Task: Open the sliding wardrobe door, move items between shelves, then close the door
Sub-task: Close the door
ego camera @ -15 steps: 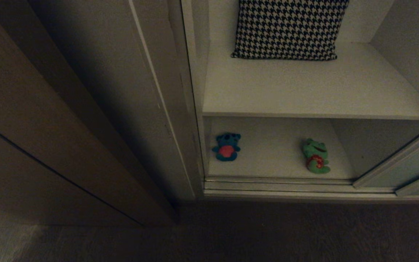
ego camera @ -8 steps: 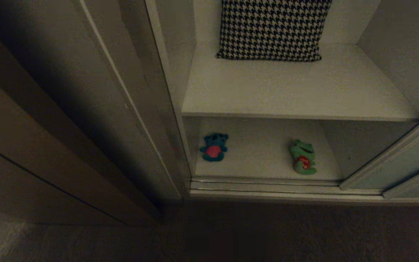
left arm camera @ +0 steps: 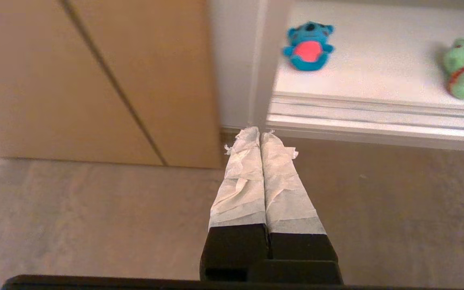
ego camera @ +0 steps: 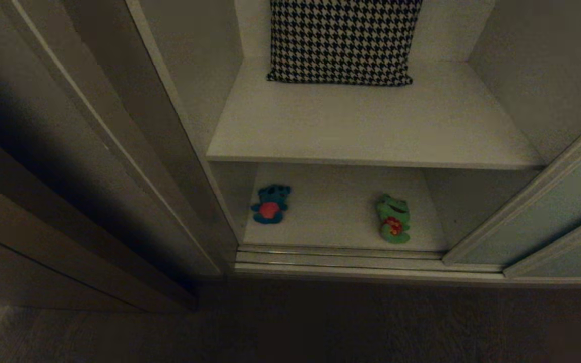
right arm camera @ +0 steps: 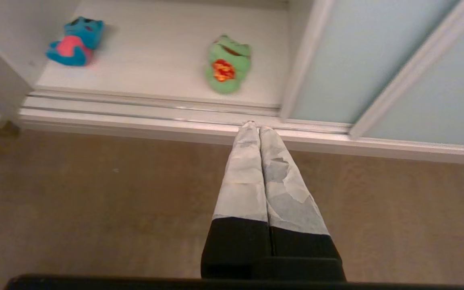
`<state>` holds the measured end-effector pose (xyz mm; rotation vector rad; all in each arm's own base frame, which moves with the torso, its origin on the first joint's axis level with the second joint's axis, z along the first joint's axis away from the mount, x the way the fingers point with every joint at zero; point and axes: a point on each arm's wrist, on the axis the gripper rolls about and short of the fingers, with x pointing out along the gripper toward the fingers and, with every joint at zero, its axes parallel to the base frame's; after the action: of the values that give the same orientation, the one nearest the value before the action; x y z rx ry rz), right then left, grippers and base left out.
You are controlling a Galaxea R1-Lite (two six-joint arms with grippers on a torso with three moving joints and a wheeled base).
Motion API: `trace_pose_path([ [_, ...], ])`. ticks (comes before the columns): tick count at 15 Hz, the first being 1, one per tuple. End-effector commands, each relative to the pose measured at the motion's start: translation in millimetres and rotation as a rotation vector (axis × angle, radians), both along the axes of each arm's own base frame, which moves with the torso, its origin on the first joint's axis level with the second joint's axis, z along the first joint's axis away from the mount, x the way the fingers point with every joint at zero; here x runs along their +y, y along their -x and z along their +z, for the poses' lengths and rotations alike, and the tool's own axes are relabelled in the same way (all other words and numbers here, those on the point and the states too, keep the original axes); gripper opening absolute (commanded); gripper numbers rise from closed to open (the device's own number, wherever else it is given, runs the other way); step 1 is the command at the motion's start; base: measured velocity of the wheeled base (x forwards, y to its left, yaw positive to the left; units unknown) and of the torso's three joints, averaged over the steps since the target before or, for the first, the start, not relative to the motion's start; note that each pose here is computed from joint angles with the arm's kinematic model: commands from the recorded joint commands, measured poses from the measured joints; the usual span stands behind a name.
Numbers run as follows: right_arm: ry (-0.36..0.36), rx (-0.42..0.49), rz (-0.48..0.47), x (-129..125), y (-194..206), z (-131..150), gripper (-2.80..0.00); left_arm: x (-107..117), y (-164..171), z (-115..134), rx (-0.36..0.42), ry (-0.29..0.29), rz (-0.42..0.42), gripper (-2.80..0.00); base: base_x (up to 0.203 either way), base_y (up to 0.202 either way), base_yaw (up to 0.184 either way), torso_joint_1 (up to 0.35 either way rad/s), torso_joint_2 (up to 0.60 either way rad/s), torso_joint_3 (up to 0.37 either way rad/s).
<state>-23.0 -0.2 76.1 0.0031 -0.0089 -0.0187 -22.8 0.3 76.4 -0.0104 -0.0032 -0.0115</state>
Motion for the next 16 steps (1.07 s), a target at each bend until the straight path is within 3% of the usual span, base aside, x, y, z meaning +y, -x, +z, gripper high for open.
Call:
trace_pose_path([
  [1,0.0,0.004,-0.001,0.0,-0.3,-0.4,-2.8,0.0,-0.1,0.1,0.0,0.0,-0.001,-2.8,0.0,-0.201,0.003,0.002,0.0,0.002],
  [10,0.0,0.003,-0.001,0.0,-0.2,-0.4,-2.8,0.0,-0.1,-0.1,0.002,0.002,0.0,-2.8,0.0,-0.195,0.002,0.003,0.0,0.001],
  [16,0.0,0.004,-0.001,0.0,-0.2,-0.5,-2.8,0.0,-0.1,0.1,0.0,0.002,-0.001,-2.8,0.0,-0.019,0.0,0.0,0.0,0.0],
])
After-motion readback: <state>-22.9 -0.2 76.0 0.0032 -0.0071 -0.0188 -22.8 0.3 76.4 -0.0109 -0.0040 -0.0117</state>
